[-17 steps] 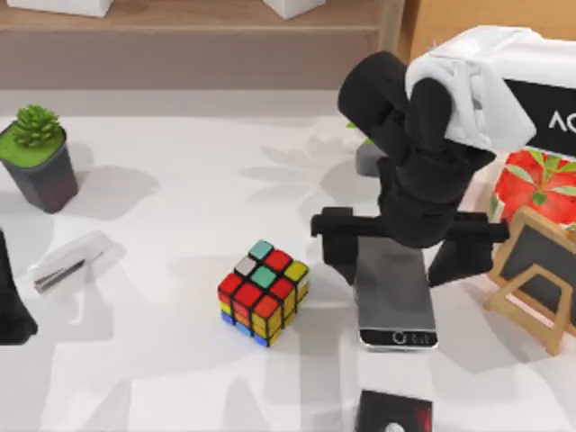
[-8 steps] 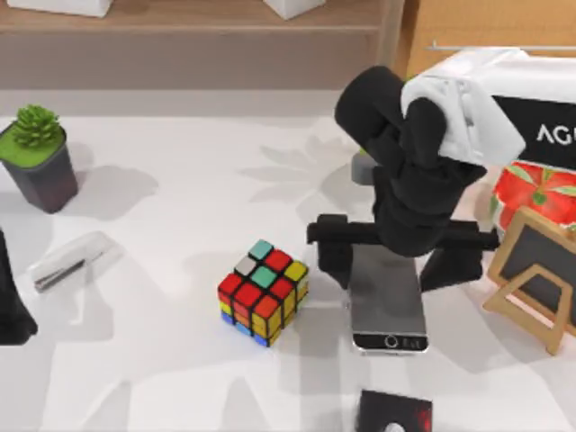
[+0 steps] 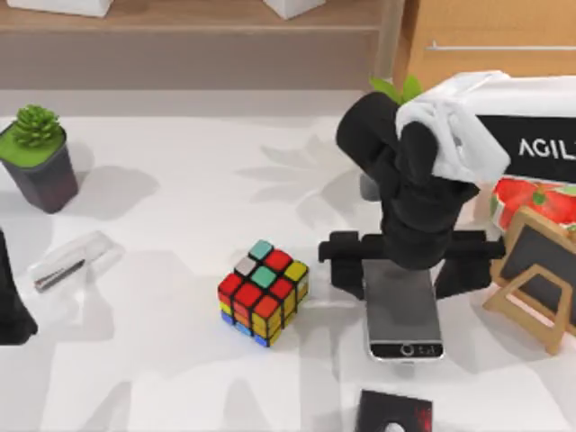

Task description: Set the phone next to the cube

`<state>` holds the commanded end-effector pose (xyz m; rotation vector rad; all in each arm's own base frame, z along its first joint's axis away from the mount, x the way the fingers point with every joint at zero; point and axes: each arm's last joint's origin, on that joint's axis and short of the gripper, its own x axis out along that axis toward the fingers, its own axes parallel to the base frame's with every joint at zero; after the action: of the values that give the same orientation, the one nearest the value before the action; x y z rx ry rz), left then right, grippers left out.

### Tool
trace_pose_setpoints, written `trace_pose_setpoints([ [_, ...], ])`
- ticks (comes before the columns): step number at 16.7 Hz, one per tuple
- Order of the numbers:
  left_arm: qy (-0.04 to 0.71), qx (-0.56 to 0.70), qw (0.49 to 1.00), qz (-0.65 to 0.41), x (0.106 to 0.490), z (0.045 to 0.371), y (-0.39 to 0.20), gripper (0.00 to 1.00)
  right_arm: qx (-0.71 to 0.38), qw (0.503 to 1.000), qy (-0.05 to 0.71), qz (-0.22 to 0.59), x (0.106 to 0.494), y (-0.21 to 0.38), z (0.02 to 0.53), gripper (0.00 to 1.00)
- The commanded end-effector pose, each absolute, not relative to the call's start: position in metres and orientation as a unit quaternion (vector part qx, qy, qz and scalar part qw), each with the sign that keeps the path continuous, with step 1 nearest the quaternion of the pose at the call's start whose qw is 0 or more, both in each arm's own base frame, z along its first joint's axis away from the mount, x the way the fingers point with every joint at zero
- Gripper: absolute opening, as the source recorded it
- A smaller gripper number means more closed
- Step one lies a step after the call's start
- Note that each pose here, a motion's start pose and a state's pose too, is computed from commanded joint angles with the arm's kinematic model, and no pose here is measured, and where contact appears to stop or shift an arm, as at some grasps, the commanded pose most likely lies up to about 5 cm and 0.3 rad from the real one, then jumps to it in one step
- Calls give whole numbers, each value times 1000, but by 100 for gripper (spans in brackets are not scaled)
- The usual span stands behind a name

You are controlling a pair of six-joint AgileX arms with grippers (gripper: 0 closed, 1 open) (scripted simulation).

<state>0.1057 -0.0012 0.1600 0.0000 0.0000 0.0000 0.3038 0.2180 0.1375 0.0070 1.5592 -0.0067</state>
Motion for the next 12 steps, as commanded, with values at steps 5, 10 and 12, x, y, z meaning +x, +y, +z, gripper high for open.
trace_pose_setpoints([
  [5, 0, 0, 1000, 0, 106, 160, -1, 100, 3, 711, 703, -3, 304, 218, 137, 15],
  [10, 0, 0, 1000, 0, 106, 160, -1, 100, 3, 711, 703, -3, 304, 218, 137, 53],
  [12, 0, 0, 1000, 0, 106, 160, -1, 100, 3, 711, 703, -3, 304, 218, 137, 68],
])
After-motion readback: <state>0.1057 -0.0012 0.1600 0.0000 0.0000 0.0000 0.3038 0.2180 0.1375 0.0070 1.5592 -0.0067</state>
